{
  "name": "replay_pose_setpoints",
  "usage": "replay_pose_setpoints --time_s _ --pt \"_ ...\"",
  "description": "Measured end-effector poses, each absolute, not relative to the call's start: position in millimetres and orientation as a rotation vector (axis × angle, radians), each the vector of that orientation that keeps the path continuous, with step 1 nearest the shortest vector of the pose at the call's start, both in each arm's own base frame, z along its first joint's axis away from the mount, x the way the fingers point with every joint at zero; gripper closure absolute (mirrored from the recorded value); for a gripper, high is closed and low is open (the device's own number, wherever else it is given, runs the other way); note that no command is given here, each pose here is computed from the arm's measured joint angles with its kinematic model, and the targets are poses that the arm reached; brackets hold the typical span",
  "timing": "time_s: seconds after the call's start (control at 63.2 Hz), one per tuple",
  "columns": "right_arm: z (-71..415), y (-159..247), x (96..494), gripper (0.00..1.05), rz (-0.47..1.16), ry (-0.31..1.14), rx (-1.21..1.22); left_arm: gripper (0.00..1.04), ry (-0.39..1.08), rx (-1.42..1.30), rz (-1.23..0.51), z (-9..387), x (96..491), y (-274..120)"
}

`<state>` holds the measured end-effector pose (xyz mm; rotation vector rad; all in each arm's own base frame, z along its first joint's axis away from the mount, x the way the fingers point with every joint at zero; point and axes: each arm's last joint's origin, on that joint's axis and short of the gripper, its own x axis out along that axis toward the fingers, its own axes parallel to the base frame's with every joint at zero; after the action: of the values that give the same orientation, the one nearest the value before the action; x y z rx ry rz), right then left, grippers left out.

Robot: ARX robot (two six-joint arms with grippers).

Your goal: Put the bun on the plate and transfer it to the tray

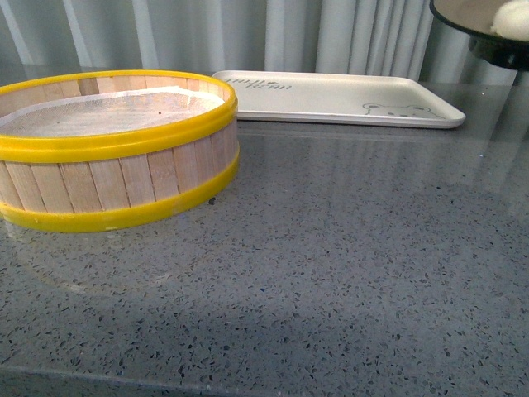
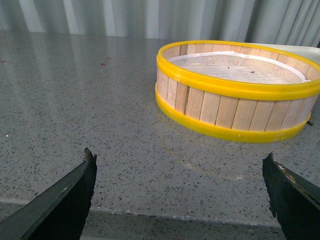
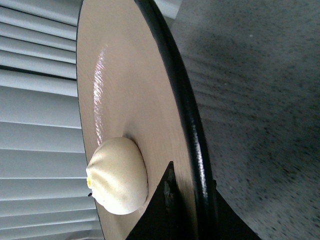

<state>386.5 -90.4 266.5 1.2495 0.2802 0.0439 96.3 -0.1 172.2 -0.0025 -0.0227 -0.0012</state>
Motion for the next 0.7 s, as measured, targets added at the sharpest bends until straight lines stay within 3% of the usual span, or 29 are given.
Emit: replay_pose_setpoints --time_s 0.253,0.696 --pt "285 -69 440 1.02 0.106 0.329 1.291 0.07 -0.023 -0.003 -0.001 172 96 0" --pt "252 -46 511 1.02 0.087 0.495 1.336 0.07 -0.023 -0.003 -0.002 172 96 0"
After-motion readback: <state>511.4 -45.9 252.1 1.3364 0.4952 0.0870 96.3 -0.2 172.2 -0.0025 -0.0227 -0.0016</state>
